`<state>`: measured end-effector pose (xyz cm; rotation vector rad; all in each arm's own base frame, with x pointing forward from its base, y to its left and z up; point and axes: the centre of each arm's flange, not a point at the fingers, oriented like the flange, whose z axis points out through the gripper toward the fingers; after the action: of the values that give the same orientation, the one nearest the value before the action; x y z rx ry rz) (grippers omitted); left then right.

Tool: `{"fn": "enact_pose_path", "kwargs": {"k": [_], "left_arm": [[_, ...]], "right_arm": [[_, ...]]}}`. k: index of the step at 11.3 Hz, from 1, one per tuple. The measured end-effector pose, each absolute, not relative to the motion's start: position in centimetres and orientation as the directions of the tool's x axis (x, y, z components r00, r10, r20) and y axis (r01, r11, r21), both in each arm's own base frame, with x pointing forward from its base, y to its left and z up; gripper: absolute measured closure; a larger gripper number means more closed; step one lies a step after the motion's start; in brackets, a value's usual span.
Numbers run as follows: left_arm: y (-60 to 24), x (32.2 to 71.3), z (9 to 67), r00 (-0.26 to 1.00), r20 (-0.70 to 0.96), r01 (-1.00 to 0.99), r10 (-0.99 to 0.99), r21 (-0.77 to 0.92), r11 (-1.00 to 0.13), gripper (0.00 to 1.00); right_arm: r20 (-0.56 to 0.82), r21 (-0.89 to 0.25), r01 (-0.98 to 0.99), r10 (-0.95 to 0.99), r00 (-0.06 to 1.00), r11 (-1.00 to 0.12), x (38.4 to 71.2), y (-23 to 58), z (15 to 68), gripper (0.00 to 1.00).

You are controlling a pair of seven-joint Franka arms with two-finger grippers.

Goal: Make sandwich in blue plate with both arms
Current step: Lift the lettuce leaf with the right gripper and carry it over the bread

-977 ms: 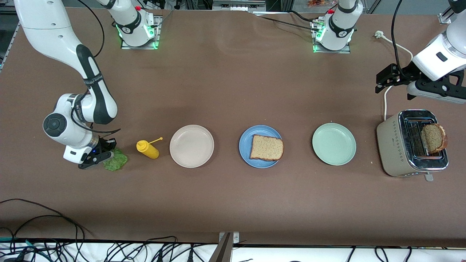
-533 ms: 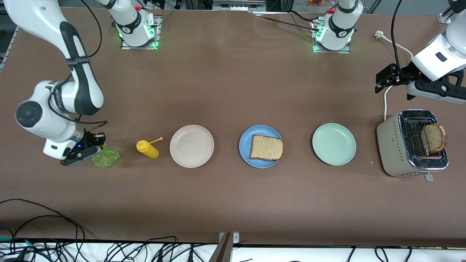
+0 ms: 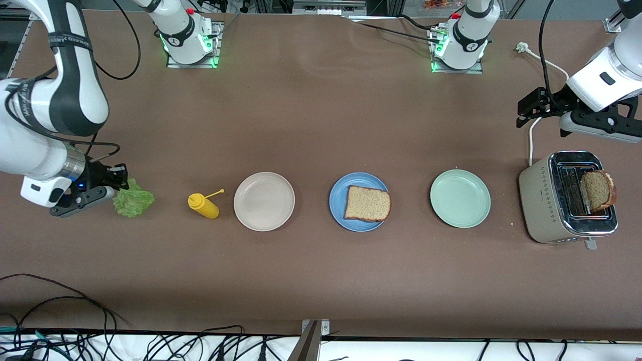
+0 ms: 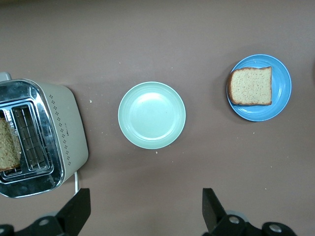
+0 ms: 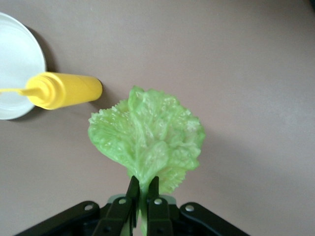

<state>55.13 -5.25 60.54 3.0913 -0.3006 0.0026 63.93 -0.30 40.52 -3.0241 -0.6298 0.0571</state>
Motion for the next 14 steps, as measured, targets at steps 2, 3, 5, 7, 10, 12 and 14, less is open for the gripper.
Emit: {"fn": "enact_pose_path", "kwargs": {"k": [2,3,5,7,10,12,14], "left_arm": [[-5.2,55.1,60.5,0.981,0.005,-0.193,-0.192,0.035,-0.981,0.0],[-5.3,55.1,60.5,0.981,0.005,-0.193,-0.193,0.035,-0.981,0.0],[-5.3,55.1,60.6,0.981,0.005,-0.193,-0.193,0.035,-0.981,0.0],[-5.3,55.1,60.6,0.981,0.005,-0.193,-0.193,0.035,-0.981,0.0],[-5.2,55.1,60.6,0.981,0.005,-0.193,-0.192,0.036,-0.981,0.0],[-5.2,55.1,60.6,0.981,0.005,-0.193,-0.193,0.036,-0.981,0.0],[-5.3,55.1,60.6,0.981,0.005,-0.193,-0.193,0.036,-0.981,0.0]], "right_arm": [[-0.032,-0.069,0.361,0.364,0.931,-0.93,64.3,1.8,42.3,0.9],[-0.037,-0.071,0.348,0.351,0.936,-0.935,64.2,3.8,42.8,0.9],[-0.048,-0.069,0.31,0.313,0.948,-0.948,64.0,9.1,43.9,0.9],[-0.049,-0.062,0.264,0.267,0.962,-0.963,63.8,13.6,44.5,0.9],[-0.062,-0.081,0.178,0.183,0.981,-0.981,63.0,19.8,45.3,0.9],[-0.062,-0.075,0.122,0.126,0.99,-0.99,62.4,24.4,45.4,0.9],[-0.066,-0.068,0.073,0.078,0.995,-0.995,62.1,28.3,44.7,0.9]]}}
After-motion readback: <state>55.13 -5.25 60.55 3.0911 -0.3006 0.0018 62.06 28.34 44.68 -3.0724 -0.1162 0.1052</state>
